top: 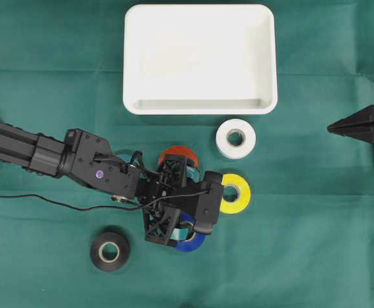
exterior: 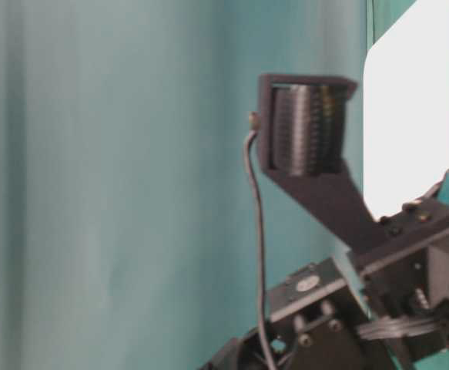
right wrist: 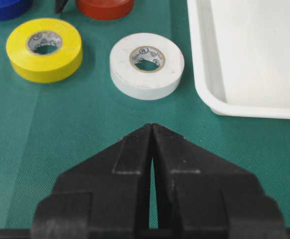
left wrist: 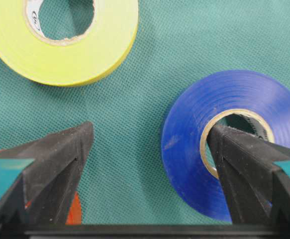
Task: Put the tape into the white case with the left arm.
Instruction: 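Move the open left gripper over the blue tape roll, then lower the left gripper and close it on the blue tape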
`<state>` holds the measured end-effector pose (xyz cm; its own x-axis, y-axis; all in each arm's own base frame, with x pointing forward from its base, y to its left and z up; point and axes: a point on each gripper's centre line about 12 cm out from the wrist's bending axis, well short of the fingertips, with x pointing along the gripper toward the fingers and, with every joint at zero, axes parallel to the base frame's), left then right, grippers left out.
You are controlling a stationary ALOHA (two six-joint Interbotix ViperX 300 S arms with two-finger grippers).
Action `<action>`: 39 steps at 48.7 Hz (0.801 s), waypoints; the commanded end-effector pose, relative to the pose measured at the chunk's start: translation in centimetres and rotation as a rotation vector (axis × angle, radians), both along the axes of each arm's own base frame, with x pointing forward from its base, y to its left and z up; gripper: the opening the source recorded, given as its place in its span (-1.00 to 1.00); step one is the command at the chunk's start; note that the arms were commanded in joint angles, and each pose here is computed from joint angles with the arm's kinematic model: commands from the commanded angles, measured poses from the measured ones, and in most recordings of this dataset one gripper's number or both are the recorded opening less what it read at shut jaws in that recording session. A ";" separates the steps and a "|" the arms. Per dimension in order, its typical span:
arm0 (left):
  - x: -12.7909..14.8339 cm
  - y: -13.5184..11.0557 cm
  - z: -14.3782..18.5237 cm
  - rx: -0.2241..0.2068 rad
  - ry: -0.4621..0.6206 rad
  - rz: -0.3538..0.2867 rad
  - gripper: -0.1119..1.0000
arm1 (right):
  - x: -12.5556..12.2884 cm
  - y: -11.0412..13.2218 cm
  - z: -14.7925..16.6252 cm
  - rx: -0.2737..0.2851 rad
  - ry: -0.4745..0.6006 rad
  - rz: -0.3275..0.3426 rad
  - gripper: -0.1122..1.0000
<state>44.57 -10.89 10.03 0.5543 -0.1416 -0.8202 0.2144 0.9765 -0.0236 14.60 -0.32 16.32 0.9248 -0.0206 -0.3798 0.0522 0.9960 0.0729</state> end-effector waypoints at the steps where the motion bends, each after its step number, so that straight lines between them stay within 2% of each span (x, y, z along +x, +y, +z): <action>1: 0.7 0.1 1.2 -0.005 -0.037 0.002 0.98 | 0.3 0.0 0.4 0.000 -0.011 -0.001 -0.97; 9: 0.8 0.0 1.5 -0.007 -0.046 0.000 0.96 | 0.3 0.0 0.4 0.000 -0.012 -0.001 -0.97; 13: 0.9 -0.1 1.8 -0.008 -0.053 -0.001 0.87 | 0.3 0.0 0.4 0.000 -0.011 -0.001 -0.97; 17: 1.0 -0.3 2.0 -0.009 -0.059 -0.007 0.55 | 0.2 0.0 0.4 0.000 -0.012 -0.001 -0.97; 24: 0.9 -0.4 2.1 -0.010 -0.062 -0.010 -0.21 | 0.2 0.0 0.4 0.000 -0.012 -0.001 -0.97; 26: 0.9 -0.4 2.1 -0.010 -0.061 -0.007 -0.33 | 0.3 0.0 0.5 0.000 -0.014 -0.001 -0.97; 39: 0.8 -0.6 4.6 -0.023 -0.108 -0.012 -0.33 | 0.2 0.0 0.4 0.000 -0.012 -0.001 -0.97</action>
